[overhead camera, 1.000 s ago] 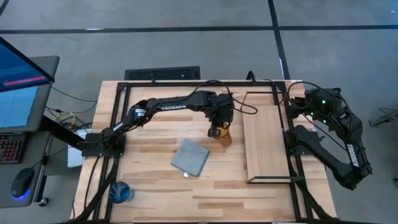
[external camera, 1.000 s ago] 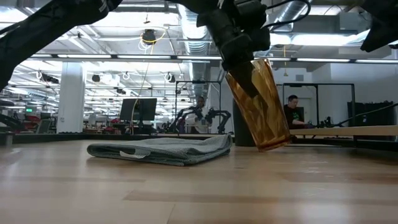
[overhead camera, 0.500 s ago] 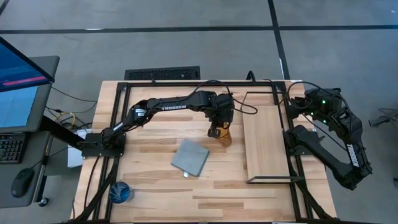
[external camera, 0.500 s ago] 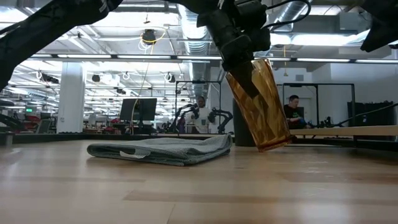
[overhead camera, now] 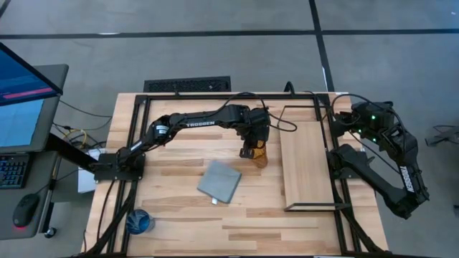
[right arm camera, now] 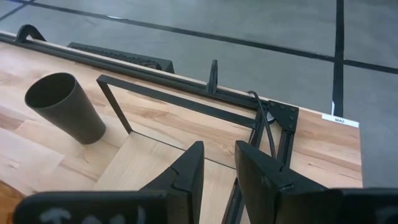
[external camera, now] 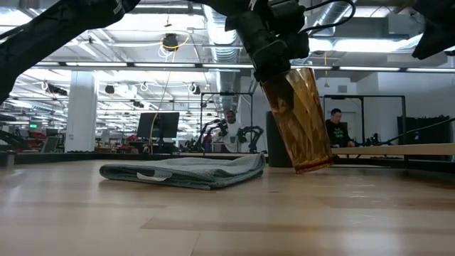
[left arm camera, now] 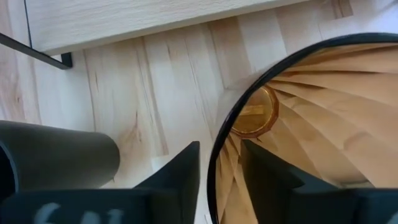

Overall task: Stack small to large cups/mugs on shelf
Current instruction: Put the brown cup on the shelf

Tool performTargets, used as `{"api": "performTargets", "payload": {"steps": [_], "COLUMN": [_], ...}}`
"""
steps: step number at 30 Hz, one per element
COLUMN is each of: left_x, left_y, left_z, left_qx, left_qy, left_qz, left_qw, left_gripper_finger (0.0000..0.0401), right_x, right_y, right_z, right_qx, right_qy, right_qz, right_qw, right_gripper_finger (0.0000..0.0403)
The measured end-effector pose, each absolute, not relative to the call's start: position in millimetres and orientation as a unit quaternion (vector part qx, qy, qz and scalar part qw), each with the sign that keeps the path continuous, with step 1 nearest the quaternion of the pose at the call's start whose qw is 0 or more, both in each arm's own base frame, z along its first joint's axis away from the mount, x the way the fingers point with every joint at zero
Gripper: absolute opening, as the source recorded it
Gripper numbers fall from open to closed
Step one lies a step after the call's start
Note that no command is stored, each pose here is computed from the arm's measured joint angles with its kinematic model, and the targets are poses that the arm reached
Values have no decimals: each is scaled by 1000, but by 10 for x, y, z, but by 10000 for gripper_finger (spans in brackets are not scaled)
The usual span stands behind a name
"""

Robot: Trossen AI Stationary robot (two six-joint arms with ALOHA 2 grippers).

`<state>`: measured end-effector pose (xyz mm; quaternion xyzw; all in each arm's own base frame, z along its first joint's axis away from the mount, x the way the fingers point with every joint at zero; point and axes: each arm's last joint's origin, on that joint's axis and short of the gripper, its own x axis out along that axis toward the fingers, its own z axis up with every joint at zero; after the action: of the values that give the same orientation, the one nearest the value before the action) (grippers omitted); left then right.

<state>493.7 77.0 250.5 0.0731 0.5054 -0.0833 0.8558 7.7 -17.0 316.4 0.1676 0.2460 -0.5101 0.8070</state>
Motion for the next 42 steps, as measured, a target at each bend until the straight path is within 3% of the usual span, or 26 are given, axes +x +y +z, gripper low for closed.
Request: {"api": "performTargets", "payload": {"steps": [14,31,42], "left_x": [4956,4994,5023], "left_y": [773,682,667], "left_z": [2514,2719,2796], "left_qx": [78,68,90], "left_qy": [496,445,423], "left_qz": [-83,-129,-112], "left_qw": [861,884,895], "left_gripper_finger": [177,178,178], "right_x": [77,77,78], "right_y": [-170,-171,-172], "right_z": [3164,3166,3167], "right_qx": [168,167,167], "right_qy": [246,245,244], "right_qz": [-510,-511,-511], "right_qw": [807,807,807], "right_gripper_finger": [113,113,113]}}
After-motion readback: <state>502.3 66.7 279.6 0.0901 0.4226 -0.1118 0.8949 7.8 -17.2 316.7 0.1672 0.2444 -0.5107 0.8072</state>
